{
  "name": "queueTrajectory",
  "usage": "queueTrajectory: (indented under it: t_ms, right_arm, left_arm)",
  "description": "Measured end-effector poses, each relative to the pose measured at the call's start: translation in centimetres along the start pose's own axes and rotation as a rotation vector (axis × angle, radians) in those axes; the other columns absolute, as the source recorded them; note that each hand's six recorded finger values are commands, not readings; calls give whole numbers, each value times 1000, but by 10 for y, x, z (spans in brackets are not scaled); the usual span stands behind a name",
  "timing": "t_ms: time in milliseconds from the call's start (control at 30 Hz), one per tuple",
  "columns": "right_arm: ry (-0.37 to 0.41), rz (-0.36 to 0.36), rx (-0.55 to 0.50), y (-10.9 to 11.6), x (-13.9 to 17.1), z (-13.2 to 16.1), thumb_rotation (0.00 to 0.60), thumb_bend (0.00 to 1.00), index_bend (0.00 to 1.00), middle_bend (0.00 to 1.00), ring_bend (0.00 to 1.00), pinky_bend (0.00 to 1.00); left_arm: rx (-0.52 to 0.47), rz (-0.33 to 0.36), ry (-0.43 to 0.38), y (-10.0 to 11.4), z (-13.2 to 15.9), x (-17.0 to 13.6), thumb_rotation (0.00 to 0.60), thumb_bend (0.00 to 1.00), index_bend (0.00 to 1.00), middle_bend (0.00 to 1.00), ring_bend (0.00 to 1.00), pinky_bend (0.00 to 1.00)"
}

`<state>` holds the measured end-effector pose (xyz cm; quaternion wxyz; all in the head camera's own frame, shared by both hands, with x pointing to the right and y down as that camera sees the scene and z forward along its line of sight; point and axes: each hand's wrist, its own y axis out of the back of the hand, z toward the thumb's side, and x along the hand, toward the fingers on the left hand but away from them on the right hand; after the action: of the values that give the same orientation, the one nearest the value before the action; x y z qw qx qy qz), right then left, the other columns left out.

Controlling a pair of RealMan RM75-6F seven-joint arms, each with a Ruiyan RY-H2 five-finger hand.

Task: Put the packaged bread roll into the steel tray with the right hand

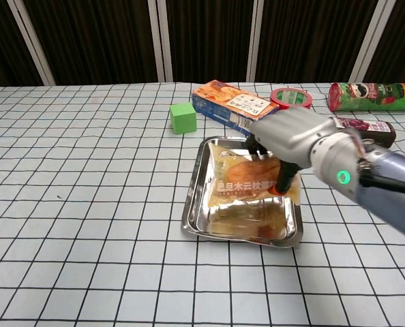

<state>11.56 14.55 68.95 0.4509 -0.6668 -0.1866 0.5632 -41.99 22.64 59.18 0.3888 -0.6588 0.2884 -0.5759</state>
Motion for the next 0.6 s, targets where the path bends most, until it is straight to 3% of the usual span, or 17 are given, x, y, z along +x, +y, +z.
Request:
queueTrajectory:
  t_ms: [100, 133, 167, 267, 333, 433, 600]
  right_arm:
    - [-17, 20, 21, -3, -16, 11, 600, 290, 402, 418, 353, 492]
    - [-20, 22, 28, -4, -20, 13, 600, 290, 310, 358, 316, 490]
    - [-25, 22, 37, -4, -23, 15, 600, 289, 189, 277, 254, 473]
    - [-38, 18, 47, -3, -26, 14, 600, 289, 1, 55, 51, 351]
    - [-44, 19, 44, -1, -24, 13, 600, 289, 0, 2, 1, 254]
    - [-50, 23, 36, 3, -18, 11, 600, 288, 0, 0, 0, 167]
    - [-70, 26, 51, 13, 2, 3, 600, 288, 0, 0, 0, 139]
  left_arm:
    - [0, -3, 3, -1, -1, 0, 600, 83, 0, 0, 0, 92]
    - [1, -4, 3, -1, -1, 1, 600, 83, 0, 0, 0, 92]
    - [1, -6, 3, -2, -1, 1, 600, 82, 0, 0, 0, 92]
    - [4, -10, 3, -3, 0, 1, 600, 82, 0, 0, 0, 92]
    - [7, -13, 2, -4, 1, 2, 600, 82, 0, 0, 0, 92]
    - [12, -17, -1, -5, 3, 2, 600, 83, 0, 0, 0, 92]
    - [15, -16, -2, -6, 4, 1, 600, 83, 0, 0, 0, 92]
